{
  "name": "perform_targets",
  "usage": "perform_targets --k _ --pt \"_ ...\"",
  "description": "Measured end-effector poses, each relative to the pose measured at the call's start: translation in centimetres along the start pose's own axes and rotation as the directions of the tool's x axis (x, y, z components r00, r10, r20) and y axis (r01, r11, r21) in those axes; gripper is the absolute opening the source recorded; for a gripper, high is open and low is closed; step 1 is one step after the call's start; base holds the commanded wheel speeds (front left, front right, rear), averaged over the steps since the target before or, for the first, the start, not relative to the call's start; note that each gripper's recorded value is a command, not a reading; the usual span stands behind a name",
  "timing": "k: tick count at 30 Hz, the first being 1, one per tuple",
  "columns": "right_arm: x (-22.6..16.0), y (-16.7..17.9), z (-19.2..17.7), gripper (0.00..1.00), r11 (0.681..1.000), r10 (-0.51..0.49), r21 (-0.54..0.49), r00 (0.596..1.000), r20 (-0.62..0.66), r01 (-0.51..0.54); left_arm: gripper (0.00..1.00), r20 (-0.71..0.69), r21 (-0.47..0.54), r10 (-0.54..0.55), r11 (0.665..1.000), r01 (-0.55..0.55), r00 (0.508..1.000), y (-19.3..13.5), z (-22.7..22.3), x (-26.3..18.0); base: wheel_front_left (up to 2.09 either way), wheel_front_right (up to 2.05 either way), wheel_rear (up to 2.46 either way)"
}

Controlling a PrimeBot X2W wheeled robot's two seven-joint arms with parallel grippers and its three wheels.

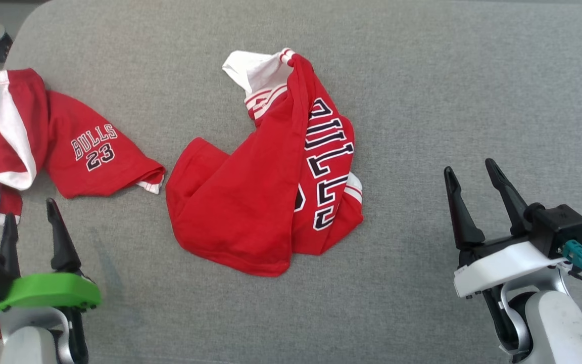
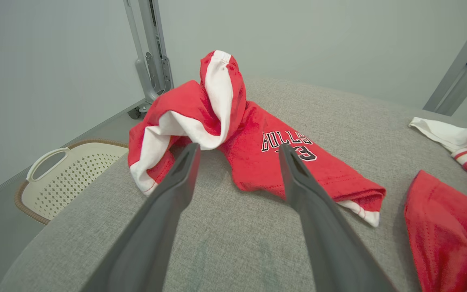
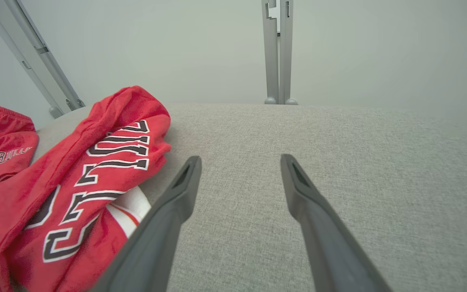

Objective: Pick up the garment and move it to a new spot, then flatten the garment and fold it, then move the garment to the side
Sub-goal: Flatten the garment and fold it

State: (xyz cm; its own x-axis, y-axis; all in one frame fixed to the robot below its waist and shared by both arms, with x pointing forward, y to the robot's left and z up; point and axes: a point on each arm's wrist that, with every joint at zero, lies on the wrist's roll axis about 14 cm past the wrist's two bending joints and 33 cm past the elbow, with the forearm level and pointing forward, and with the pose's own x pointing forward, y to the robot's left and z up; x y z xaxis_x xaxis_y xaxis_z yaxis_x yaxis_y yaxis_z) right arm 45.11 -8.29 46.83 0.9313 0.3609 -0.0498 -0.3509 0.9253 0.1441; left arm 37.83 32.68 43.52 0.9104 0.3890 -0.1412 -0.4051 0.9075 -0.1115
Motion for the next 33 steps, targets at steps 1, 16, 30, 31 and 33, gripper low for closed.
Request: perform_targets --k 1,16,30,31,33 --pt "-0.4 0.0 0.4 1.00 1.000 -0.005 -0.002 1.000 0.008 0.005 1.00 0.012 0.003 -0.019 1.000 0.019 1.000 -0.7 0.3 -0.7 0.00 0.00 0.00" --pt "-6.2 -1.5 3.3 1.00 0.995 -0.102 -0.017 0.992 0.069 0.103 1.00 0.087 0.029 -0.336 0.942 0.335 0.938 -11.1 2.7 -5.2 0.00 0.00 0.00" --pt "-10.0 -3.1 4.9 1.00 0.982 -0.185 -0.024 0.976 0.117 0.189 1.00 0.115 0.053 -0.426 0.905 0.423 0.897 -14.5 4.4 -6.9 0.00 0.00 0.00" --pt "-10.1 -3.2 4.9 1.00 0.981 -0.187 -0.024 0.975 0.119 0.191 1.00 0.117 0.054 -0.428 0.904 0.424 0.896 -14.6 4.4 -6.9 0.00 0.00 0.00" --pt "-10.0 -3.2 4.9 1.00 0.981 -0.187 -0.022 0.975 0.118 0.191 1.00 0.119 0.055 -0.428 0.904 0.424 0.896 -14.6 4.5 -6.9 0.00 0.00 0.00"
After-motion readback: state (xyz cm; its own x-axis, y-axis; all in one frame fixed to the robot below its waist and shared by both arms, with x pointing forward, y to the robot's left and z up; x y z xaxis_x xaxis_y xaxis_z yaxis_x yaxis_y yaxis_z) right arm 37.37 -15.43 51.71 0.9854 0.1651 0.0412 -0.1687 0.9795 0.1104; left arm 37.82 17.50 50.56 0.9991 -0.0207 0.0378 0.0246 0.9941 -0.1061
